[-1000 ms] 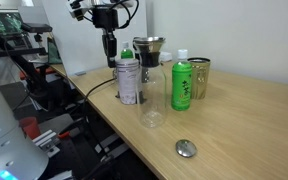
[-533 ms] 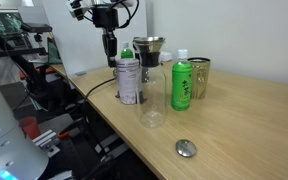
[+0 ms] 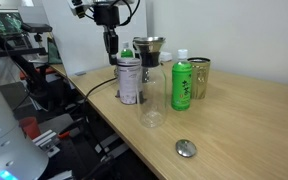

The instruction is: Open the white canister

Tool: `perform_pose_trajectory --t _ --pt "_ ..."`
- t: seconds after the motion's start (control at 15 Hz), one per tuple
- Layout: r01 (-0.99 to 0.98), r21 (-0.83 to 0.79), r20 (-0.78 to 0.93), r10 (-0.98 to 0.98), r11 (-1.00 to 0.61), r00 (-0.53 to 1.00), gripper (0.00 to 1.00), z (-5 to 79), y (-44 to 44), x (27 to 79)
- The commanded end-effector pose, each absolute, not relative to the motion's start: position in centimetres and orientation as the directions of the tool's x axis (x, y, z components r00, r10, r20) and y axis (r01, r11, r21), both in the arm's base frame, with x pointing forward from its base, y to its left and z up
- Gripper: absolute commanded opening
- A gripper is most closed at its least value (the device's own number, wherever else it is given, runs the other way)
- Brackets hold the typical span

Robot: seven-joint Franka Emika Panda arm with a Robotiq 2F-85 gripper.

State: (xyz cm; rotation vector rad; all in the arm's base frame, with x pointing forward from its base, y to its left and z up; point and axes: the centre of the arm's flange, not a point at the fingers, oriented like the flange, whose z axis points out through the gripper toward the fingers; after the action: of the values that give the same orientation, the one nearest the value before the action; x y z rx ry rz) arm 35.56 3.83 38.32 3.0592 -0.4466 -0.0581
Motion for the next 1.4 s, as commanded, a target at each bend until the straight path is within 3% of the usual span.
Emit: perform_pose_trajectory --t 0.0,1.33 --pt "-0.278 0.072 -0.050 -0.282 -0.958 0.958 0.06 38.7 3.5 36.5" --pt "-0.253 0.081 -0.051 -0.258 -0.964 0.965 0.06 41.3 4.1 38.0"
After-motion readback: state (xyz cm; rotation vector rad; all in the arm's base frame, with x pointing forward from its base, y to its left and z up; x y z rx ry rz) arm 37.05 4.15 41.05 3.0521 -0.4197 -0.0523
